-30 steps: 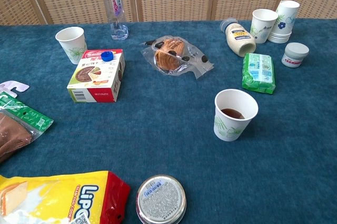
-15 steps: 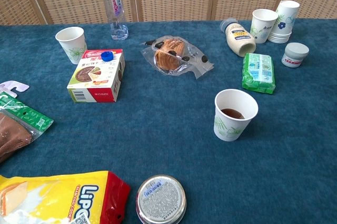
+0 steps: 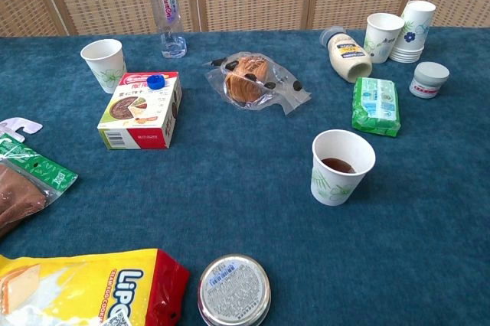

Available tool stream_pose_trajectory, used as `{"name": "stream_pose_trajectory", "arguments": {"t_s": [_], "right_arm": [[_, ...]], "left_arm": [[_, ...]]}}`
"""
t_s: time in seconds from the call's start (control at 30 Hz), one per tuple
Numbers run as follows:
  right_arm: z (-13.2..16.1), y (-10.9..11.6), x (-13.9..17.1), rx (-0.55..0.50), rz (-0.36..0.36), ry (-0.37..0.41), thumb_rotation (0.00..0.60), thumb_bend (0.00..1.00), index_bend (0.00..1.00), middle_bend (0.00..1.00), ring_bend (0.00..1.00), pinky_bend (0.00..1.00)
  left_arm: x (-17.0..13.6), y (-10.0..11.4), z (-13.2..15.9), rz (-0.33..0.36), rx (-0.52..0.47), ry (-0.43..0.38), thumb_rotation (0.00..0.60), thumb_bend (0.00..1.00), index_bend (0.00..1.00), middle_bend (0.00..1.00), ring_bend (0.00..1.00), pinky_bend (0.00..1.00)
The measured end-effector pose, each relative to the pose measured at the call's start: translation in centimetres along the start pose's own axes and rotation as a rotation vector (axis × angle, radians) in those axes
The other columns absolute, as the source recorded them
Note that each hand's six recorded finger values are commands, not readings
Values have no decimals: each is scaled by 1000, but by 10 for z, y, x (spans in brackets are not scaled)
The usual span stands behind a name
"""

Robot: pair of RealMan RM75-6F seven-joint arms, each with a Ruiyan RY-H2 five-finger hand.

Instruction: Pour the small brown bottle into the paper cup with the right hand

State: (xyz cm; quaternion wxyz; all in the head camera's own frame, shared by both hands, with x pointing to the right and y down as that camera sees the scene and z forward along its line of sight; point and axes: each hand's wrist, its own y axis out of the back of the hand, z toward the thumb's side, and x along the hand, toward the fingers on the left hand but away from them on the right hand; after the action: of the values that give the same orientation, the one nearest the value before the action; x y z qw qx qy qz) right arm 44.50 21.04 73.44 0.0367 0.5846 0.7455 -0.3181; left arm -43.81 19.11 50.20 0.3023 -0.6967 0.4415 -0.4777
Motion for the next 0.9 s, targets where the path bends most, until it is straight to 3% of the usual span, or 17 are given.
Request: {"name": "stream_pose_trajectory", "arguments": {"t_s": [0.13, 0.23, 0.9], "right_arm": [[1, 0, -1, 5, 9, -7, 600, 108, 0, 0, 0, 0], [1, 0, 0, 9, 11, -10, 600, 52, 0, 0, 0, 0], [16, 4, 0, 116, -7, 39, 600, 36, 0, 0, 0, 0]], "left_arm": [[0, 0, 0, 0, -1, -1, 600, 234, 0, 0, 0, 0], [0, 1, 0, 1, -2, -1, 600, 235, 0, 0, 0, 0], [-2, 4, 0, 7, -11, -6, 600, 233, 0, 0, 0, 0]]}}
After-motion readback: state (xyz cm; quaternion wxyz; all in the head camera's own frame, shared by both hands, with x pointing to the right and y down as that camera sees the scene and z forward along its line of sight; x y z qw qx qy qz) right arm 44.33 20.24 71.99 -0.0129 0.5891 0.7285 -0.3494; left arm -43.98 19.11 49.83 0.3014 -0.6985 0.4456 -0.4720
